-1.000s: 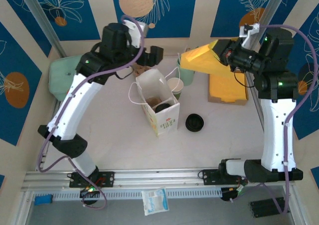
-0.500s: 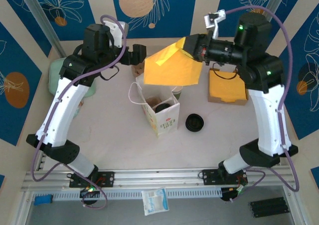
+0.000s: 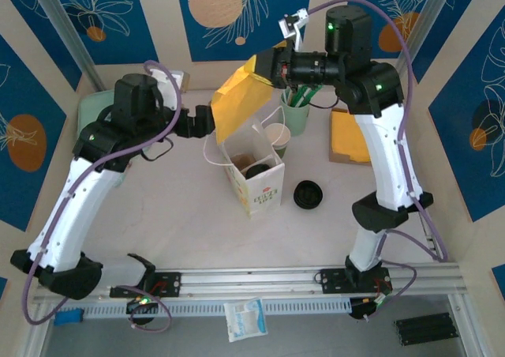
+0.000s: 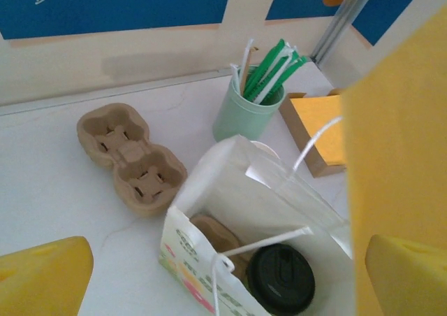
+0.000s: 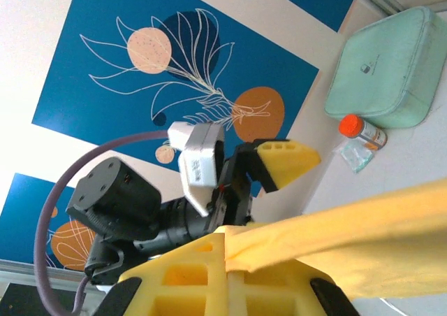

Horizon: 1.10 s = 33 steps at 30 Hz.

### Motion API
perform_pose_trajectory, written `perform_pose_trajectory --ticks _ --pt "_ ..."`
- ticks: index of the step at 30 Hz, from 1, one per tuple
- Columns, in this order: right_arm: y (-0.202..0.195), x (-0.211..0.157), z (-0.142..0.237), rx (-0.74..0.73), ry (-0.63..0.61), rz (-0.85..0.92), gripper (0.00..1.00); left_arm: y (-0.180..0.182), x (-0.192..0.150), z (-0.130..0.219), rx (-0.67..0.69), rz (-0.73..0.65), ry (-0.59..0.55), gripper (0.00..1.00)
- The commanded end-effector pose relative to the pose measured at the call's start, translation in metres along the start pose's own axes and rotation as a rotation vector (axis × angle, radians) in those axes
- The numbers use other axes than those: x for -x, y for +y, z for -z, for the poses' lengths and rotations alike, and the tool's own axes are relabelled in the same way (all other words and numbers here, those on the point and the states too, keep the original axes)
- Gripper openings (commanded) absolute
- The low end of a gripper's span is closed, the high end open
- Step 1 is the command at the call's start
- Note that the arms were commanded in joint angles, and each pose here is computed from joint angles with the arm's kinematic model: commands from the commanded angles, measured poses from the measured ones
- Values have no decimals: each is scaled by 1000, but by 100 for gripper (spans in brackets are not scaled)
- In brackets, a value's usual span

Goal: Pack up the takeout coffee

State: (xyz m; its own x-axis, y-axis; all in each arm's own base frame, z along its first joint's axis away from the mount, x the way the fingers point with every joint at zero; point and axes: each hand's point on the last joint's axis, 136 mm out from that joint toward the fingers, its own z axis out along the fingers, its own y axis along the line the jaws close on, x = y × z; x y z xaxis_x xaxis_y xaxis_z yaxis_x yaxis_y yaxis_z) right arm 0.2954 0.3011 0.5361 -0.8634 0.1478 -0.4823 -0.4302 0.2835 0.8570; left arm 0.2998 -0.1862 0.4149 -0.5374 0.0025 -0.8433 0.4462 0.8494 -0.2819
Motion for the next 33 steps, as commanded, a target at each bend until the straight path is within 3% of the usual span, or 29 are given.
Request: perform_pose_trajectory --ticks 1,16,33 --pt "0 -6 -11 32 57 -18 0 -10 2 9 -67 30 -27 100" --pt "-32 -16 -46 12 161 -65 0 -14 -27 -4 -129 82 34 99" --pt "-50 -33 -45 -44 193 -79 0 -23 -45 -20 -178 95 90 100"
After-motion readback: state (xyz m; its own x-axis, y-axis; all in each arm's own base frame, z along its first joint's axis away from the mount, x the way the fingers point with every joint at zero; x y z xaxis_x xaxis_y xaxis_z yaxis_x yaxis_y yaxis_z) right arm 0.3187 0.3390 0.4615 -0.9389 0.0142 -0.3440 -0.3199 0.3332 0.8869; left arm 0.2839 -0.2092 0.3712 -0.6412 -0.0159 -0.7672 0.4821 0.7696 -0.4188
